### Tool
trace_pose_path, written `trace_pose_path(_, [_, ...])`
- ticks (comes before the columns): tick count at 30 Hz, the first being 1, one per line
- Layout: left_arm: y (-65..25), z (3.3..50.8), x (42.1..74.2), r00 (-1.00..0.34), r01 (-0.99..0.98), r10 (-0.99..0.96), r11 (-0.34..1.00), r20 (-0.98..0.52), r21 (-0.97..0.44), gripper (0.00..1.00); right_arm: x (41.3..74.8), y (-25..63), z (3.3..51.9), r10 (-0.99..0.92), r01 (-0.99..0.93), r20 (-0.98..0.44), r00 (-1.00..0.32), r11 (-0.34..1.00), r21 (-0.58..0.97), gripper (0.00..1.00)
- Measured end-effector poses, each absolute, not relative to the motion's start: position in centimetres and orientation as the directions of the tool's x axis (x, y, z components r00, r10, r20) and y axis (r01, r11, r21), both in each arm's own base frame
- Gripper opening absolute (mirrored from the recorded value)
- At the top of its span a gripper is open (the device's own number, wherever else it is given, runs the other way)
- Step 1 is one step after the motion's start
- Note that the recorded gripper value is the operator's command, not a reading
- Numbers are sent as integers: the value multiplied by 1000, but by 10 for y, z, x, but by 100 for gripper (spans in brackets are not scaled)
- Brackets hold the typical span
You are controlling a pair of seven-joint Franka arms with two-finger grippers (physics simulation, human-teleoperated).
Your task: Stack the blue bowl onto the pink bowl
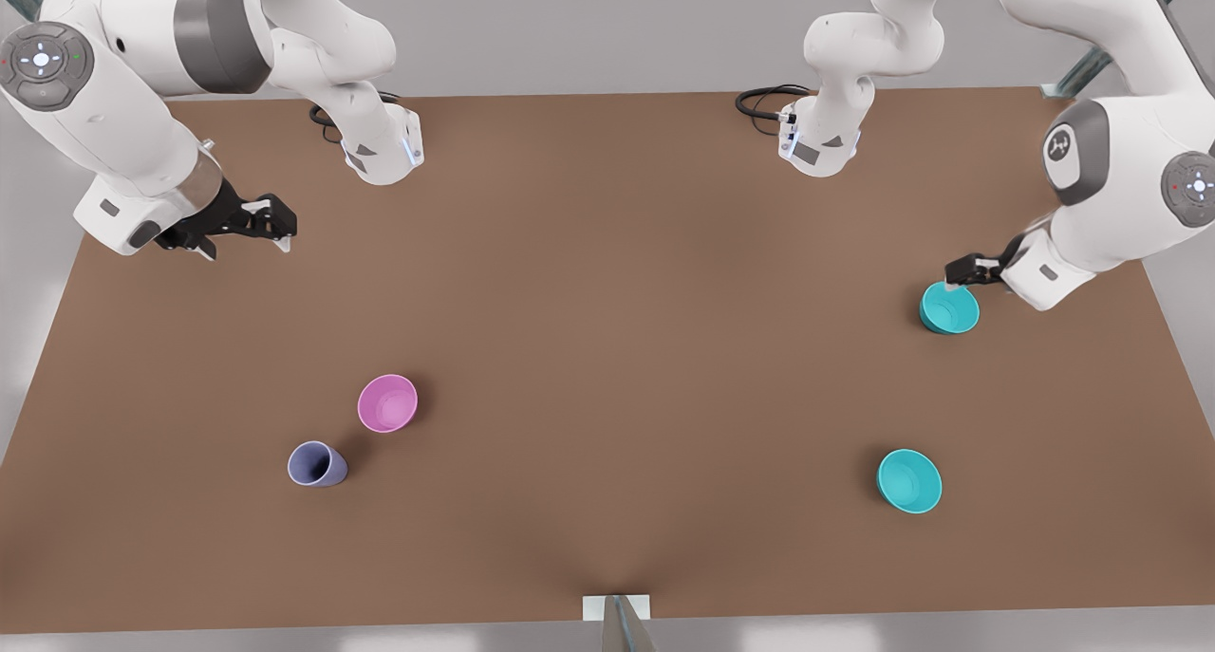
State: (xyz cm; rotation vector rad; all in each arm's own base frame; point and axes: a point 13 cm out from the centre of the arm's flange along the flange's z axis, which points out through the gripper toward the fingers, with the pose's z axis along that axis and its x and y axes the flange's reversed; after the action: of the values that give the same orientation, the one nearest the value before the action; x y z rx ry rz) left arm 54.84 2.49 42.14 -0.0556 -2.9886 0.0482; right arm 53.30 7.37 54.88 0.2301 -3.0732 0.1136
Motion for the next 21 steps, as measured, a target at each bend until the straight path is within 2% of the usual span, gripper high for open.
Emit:
trace_pose_path(2, [38, 418, 547, -987, 22, 28, 999, 160, -35, 100, 540, 74, 533, -146, -153, 92, -985, 986, -73, 100])
trace_pose_path(6, [31, 416, 554, -982, 58, 63, 998, 178, -32, 100, 585, 69, 405, -122, -152, 289, -950, 985, -83, 100])
trace_pose_path(11, [17, 410, 558, -968, 100, 105, 994, 228, -36, 100, 616, 26, 302, -43, -69, 353, -935, 996, -60, 100])
trace_pose_path(15, [18, 407, 553, -961, 106, 113, 993, 254, -42, 100, 606, 22, 251, -19, -30, 368, -930, 999, -22, 100])
trace_pose_path(19, [17, 405, 548, -953, 114, 123, 992, 276, -48, 100, 578, 34, 211, -3, 7, 363, -932, 1000, 25, 100])
trace_pose_path(21, [17, 406, 544, -949, 116, 126, 992, 289, -52, 100, 581, 36, 188, 14, 28, 333, -943, 999, 40, 100])
